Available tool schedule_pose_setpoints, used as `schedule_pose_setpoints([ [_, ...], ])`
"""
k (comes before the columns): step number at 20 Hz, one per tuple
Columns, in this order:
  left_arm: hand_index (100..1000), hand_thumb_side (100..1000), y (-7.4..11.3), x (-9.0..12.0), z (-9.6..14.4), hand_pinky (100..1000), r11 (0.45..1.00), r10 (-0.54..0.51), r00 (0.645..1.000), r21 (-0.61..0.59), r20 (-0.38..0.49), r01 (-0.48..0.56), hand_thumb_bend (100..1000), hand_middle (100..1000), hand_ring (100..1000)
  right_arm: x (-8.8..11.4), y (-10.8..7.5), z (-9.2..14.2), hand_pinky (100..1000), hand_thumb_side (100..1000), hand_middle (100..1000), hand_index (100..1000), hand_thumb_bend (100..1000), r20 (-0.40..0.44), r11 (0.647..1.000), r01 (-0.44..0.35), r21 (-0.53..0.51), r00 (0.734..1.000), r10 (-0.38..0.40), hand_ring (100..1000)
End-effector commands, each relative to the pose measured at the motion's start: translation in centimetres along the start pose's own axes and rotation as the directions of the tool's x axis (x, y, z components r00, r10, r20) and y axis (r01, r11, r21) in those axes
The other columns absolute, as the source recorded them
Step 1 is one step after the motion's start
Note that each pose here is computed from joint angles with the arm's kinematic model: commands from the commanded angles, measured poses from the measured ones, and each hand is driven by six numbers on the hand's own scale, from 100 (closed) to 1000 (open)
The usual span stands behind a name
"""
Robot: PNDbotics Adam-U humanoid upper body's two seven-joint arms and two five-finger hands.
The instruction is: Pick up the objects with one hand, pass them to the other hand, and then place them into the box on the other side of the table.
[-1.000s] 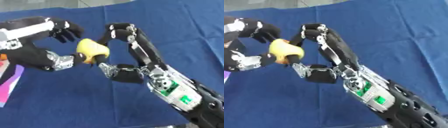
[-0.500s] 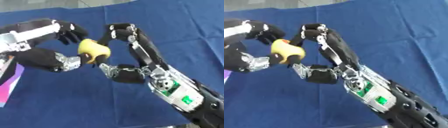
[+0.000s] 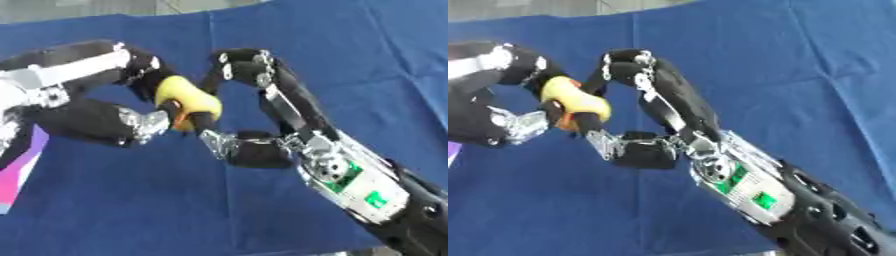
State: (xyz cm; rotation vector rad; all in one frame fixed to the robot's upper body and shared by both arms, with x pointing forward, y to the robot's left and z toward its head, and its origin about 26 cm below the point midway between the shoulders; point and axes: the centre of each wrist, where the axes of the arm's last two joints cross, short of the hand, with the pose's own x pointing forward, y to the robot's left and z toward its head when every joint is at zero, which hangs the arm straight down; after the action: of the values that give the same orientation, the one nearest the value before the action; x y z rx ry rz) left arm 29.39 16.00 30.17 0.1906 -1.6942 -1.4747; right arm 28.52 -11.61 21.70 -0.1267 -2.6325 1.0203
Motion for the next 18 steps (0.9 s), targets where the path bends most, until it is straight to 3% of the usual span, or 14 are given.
schedule_pose_setpoints([
  [1, 591, 423, 0.6, 0.5, 0.2, 626, 0.997, -0.039, 0.999, 0.067, -0.01, 0.039, 100, 463, 531, 0.7, -0.6, -0.4, 826, 100, 453, 573, 100, 0.038, 1.0, -0.001, -0.016, 0.999, 0.002, 583],
  [8, 434, 231, 0.5, 0.4, 0.2, 521, 0.981, -0.077, 0.997, 0.177, -0.016, 0.079, 100, 334, 430, 0.6, -0.5, -0.1, 820, 100, 545, 683, 100, -0.018, 0.997, -0.058, 0.058, 0.998, 0.059, 664],
  [9, 425, 215, 0.5, 0.3, 0.2, 515, 0.979, -0.081, 0.997, 0.187, -0.019, 0.083, 100, 327, 424, 0.5, -0.5, 0.0, 821, 153, 563, 702, 100, -0.034, 0.994, -0.073, 0.075, 0.997, 0.076, 678],
  [10, 417, 190, 0.5, 0.2, 0.3, 507, 0.977, -0.086, 0.996, 0.196, -0.021, 0.088, 100, 321, 418, 0.5, -0.5, 0.0, 828, 312, 605, 751, 100, -0.05, 0.992, -0.089, 0.089, 0.994, 0.094, 709],
  [11, 413, 171, 0.5, 0.1, 0.3, 500, 0.974, -0.093, 0.995, 0.203, -0.023, 0.095, 100, 317, 413, 0.4, -0.5, 0.0, 837, 411, 595, 783, 100, -0.066, 0.989, -0.105, 0.104, 0.991, 0.112, 734],
  [14, 410, 115, 0.4, -0.6, 0.7, 482, 0.968, -0.109, 0.993, 0.223, -0.045, 0.116, 100, 312, 407, 0.4, -0.5, 0.1, 867, 640, 672, 875, 100, -0.094, 0.98, -0.148, 0.136, 0.982, 0.161, 796],
  [15, 413, 100, 0.4, -0.9, 0.9, 479, 0.965, -0.107, 0.993, 0.233, -0.059, 0.118, 100, 314, 408, 0.4, -0.5, 0.1, 876, 693, 697, 897, 100, -0.1, 0.977, -0.159, 0.143, 0.98, 0.174, 812],
  [18, 413, 100, 0.4, -1.8, 1.5, 474, 0.958, -0.093, 0.991, 0.261, -0.096, 0.115, 100, 311, 405, 0.3, -0.4, 0.1, 895, 709, 769, 950, 100, -0.117, 0.969, -0.185, 0.163, 0.972, 0.205, 859],
])
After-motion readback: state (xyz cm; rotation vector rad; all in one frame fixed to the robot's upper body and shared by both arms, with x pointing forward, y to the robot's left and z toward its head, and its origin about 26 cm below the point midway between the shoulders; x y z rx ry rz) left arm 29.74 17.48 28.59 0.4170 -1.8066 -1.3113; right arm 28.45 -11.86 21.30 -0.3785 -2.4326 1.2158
